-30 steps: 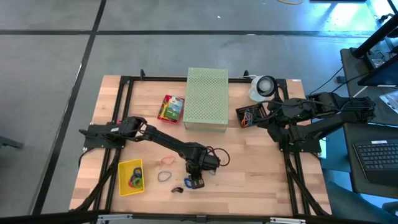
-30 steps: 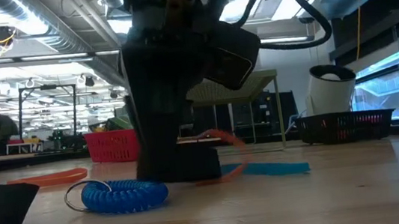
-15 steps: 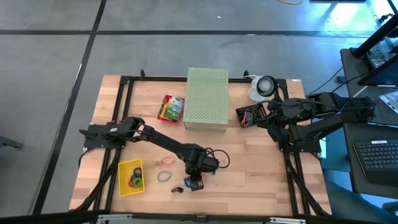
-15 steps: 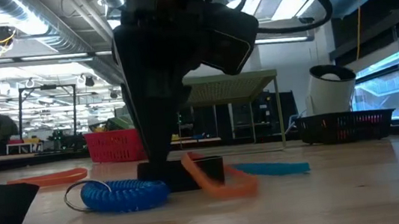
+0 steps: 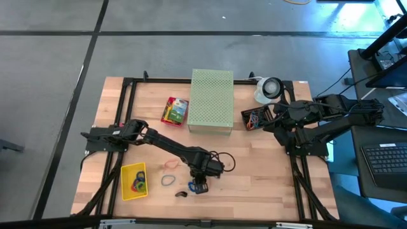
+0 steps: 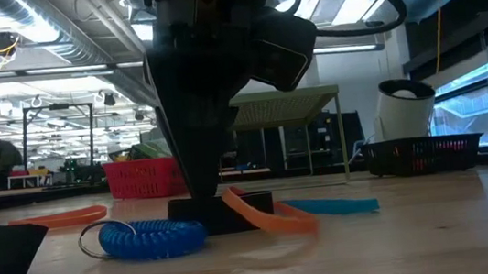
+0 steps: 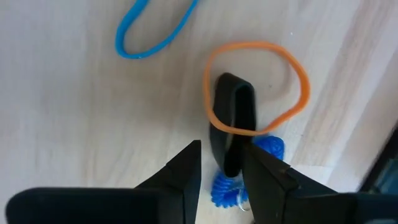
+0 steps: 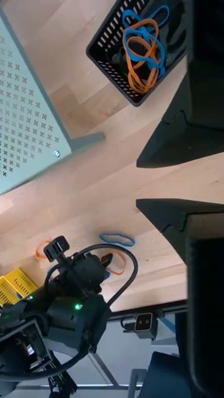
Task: Pick & Place Office Desk Supplies
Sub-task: Put the black rubber band into the black bin
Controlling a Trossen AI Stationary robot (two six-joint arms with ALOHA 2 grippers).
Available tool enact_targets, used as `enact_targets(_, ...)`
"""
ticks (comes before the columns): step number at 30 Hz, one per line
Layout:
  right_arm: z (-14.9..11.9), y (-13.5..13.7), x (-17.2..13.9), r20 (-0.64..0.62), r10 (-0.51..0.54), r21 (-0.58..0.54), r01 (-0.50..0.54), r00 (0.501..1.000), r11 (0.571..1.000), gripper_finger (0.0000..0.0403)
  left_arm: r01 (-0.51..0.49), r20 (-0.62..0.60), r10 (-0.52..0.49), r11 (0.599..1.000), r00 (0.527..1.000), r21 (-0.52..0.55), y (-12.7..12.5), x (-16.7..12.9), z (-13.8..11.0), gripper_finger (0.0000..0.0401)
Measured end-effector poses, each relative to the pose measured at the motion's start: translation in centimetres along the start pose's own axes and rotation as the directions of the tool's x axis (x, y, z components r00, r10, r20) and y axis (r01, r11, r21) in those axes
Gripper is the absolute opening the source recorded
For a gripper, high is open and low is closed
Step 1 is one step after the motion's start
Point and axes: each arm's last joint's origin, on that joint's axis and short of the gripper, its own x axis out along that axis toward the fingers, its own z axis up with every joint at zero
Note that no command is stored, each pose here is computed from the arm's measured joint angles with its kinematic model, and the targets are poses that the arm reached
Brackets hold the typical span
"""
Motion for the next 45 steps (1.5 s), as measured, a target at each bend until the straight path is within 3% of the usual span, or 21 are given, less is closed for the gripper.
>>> enact_targets(9, 0.0, 0.0, 0.0, -0.003, 0.004, -0.001, -0.004, 1.000, 1.000, 0.0091, -0.042, 0.000, 0.042, 0.999, 0.999, 0.033, 0.2, 0.0, -0.1, 0.0105)
enact_targets(22, 0.0, 0.0, 0.0, -0.010, 0.012, -0.004, -0.012, 1.000, 1.000, 0.0091, -0.024, -0.012, 0.025, 0.999, 1.000, 0.045, -0.1, 0.1, -0.3, 0.0102)
enact_targets(33, 0.0, 0.1, 0.0, -0.016, 0.020, -0.005, -0.020, 1.000, 1.000, 0.0091, -0.046, -0.020, 0.046, 0.999, 0.999, 0.023, 0.0, 1.5, -0.2, 0.0098)
enact_targets(37, 0.0, 0.1, 0.0, -0.016, 0.021, -0.005, -0.021, 1.000, 1.000, 0.0091, -0.051, -0.028, 0.051, 0.999, 0.998, 0.018, 0.1, 1.9, -0.1, 0.0072)
enact_targets(42, -0.1, 0.1, 0.0, -0.020, 0.027, -0.003, -0.027, 0.999, 1.000, 0.0091, -0.048, -0.051, 0.049, 0.999, 0.998, 0.015, 0.3, 2.4, -0.1, 0.0010)
enact_targets(45, -0.1, 0.1, 0.0, -0.028, 0.036, -0.002, -0.036, 0.999, 0.999, 0.0091, -0.054, -0.052, 0.055, 0.998, 0.997, 0.024, 0.3, 2.6, -0.1, 0.0005)
